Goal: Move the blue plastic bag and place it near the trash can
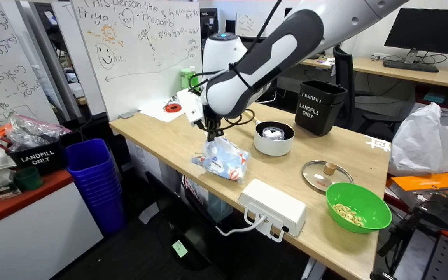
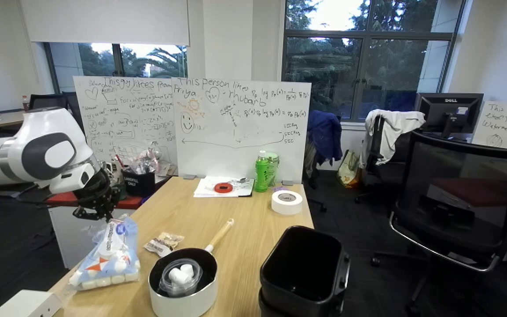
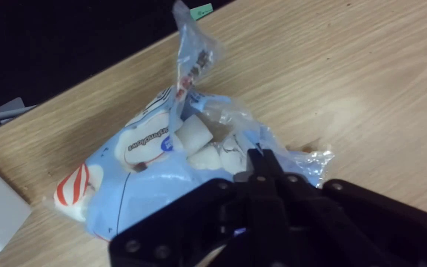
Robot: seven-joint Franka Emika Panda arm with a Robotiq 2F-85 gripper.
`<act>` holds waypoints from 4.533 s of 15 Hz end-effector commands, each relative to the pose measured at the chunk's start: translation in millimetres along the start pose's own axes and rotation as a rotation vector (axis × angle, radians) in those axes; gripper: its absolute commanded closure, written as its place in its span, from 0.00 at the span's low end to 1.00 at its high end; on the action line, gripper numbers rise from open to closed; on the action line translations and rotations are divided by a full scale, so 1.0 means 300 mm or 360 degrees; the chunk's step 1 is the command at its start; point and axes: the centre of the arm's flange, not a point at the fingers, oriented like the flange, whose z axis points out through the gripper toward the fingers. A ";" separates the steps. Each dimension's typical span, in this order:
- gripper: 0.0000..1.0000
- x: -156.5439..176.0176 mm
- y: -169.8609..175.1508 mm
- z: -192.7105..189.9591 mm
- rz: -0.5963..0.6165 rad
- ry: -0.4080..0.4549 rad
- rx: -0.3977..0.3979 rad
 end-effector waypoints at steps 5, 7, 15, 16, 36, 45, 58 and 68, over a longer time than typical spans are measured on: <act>1.00 0.117 -0.071 -0.183 0.0214 -0.0218 0.0073; 1.00 0.145 -0.083 -0.220 0.0251 -0.0265 0.0101; 1.00 0.232 -0.120 -0.452 0.0328 -0.0528 0.0275; 1.00 0.255 -0.124 -0.482 0.0350 -0.0556 0.0294; 1.00 0.944 -0.001 -0.593 0.0957 -0.0424 0.0649; 0.99 0.948 -0.057 -0.542 0.0969 -0.0360 0.0611; 1.00 1.234 0.114 -0.627 0.1155 -0.0181 0.0594; 1.00 1.461 0.275 -0.559 0.1193 0.0168 0.0476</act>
